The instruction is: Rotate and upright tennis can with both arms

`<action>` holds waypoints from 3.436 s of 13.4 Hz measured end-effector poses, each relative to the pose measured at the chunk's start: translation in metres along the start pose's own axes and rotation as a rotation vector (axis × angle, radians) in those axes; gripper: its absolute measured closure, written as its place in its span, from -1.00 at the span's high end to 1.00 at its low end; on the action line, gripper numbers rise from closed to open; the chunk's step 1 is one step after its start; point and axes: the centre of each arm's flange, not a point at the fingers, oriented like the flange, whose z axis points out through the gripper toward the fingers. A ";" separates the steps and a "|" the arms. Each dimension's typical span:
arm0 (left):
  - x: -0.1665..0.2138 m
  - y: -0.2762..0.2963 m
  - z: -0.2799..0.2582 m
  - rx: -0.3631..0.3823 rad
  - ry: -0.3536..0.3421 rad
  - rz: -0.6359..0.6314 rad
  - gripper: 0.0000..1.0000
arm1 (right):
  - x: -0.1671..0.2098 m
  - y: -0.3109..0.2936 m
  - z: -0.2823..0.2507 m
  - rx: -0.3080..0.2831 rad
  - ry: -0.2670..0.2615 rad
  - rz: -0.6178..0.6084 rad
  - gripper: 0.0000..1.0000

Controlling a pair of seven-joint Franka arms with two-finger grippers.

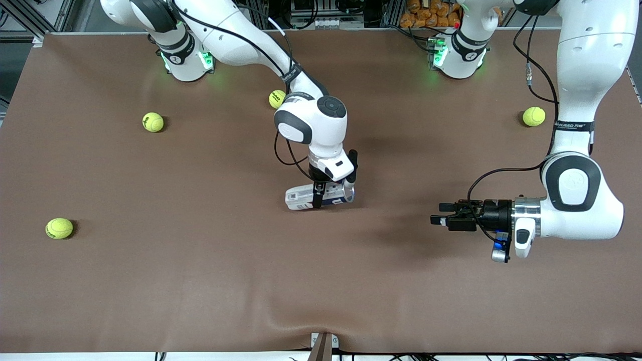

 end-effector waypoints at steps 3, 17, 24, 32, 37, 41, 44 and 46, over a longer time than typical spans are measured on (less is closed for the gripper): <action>0.004 -0.016 0.014 -0.052 -0.025 0.013 1.00 | 0.005 -0.002 0.027 -0.018 0.054 -0.006 0.79; 0.017 -0.066 0.112 -0.283 0.015 0.176 1.00 | 0.021 0.014 0.011 -0.031 0.086 0.055 1.00; 0.021 -0.095 0.142 -0.333 0.034 0.248 0.90 | 0.007 0.044 -0.054 0.180 0.106 0.332 1.00; 0.025 -0.113 0.198 -0.365 0.077 0.337 0.61 | -0.130 0.170 -0.086 0.338 0.009 0.718 1.00; 0.025 -0.120 0.216 -0.364 0.097 0.365 0.44 | -0.273 0.236 -0.055 0.420 -0.167 1.065 1.00; 0.019 -0.115 0.239 -0.363 0.104 0.357 0.41 | -0.373 0.254 -0.035 0.492 -0.331 1.274 1.00; 0.024 -0.116 0.247 -0.362 0.123 0.379 0.36 | -0.466 0.273 -0.060 0.521 -0.386 1.391 1.00; 0.026 -0.115 0.249 -0.372 0.127 0.380 0.30 | -0.509 0.282 -0.093 0.506 -0.379 1.436 1.00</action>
